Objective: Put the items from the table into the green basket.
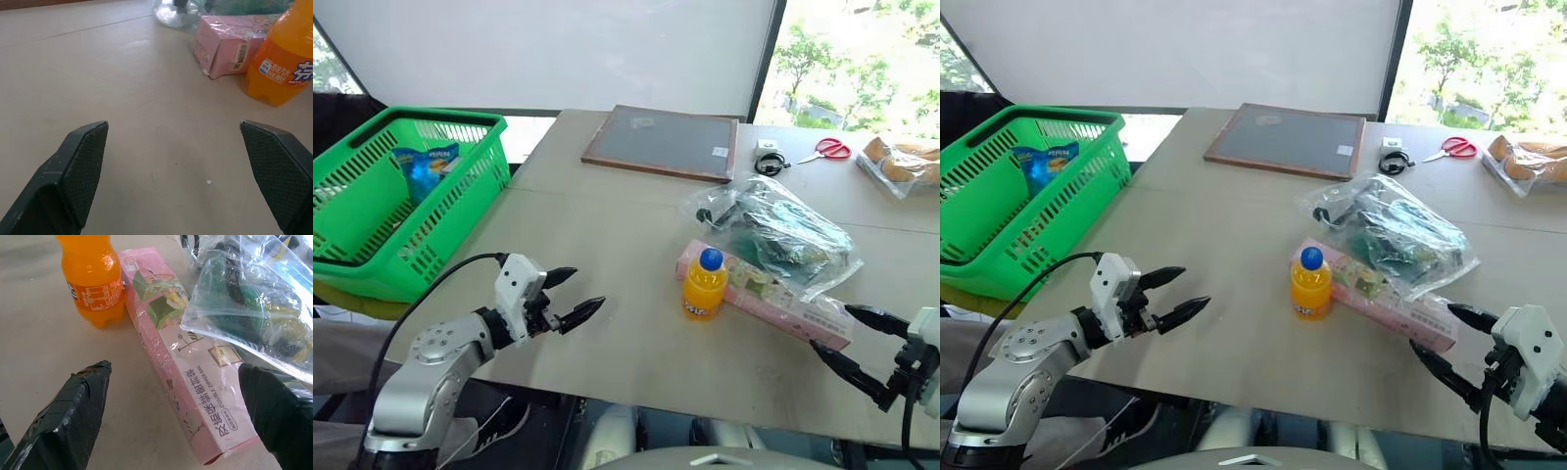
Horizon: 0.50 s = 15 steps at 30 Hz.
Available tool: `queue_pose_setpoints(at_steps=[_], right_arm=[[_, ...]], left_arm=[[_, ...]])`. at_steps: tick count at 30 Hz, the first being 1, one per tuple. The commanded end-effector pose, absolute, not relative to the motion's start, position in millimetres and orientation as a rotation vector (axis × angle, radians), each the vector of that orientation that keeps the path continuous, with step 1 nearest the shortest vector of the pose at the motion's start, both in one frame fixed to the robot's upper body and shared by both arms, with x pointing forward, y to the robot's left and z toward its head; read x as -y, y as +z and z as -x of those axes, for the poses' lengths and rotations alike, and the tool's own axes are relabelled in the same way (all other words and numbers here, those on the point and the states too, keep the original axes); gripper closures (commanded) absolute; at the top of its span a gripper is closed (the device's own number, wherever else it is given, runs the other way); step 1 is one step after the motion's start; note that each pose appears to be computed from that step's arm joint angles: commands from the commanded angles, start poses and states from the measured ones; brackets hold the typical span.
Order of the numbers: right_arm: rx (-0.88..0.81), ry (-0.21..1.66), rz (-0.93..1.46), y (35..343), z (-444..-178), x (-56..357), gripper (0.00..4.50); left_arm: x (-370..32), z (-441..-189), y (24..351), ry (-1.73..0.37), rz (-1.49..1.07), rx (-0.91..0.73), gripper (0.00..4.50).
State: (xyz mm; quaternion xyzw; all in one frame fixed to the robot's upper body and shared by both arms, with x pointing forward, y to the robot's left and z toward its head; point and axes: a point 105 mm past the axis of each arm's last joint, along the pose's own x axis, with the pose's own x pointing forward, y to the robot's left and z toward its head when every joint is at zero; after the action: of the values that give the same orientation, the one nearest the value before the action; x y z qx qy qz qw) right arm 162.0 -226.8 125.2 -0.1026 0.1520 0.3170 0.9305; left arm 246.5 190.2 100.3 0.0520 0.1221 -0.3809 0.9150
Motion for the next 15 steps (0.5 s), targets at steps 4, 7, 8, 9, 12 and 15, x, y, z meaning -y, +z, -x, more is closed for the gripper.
queue_pose_setpoints(at_steps=[4, 7, 8, 9, 12, 15], right_arm=[[-0.165, 0.627, 0.245, 162.0, -228.2, 222.9, 0.03], [-0.161, 0.606, 0.302, 174.5, -260.3, 225.5, 0.03], [-0.161, 0.574, 0.305, 179.8, -274.0, 227.9, 0.03], [-0.164, 0.551, 0.303, 183.0, -282.6, 229.4, 0.03], [-0.296, 0.675, 0.302, 171.4, -297.5, 216.0, 0.03], [-0.408, 0.731, 0.365, 156.7, -323.8, 209.4, 0.03]], left_arm=[[-159.3, -252.9, 140.7, -0.836, -0.088, -0.045, 0.02], [-143.8, -248.4, 157.8, -0.9, -0.076, 0.009, 0.02], [-138.9, -246.3, 162.3, -0.928, -0.082, 0.022, 0.02], [-136.3, -245.1, 164.5, -0.944, -0.087, 0.027, 0.02], [-130.3, -245.4, 165.7, -0.968, -0.129, 0.034, 0.02], [-127.9, -241.0, 172.8, -0.996, -0.152, 0.053, 0.02]])
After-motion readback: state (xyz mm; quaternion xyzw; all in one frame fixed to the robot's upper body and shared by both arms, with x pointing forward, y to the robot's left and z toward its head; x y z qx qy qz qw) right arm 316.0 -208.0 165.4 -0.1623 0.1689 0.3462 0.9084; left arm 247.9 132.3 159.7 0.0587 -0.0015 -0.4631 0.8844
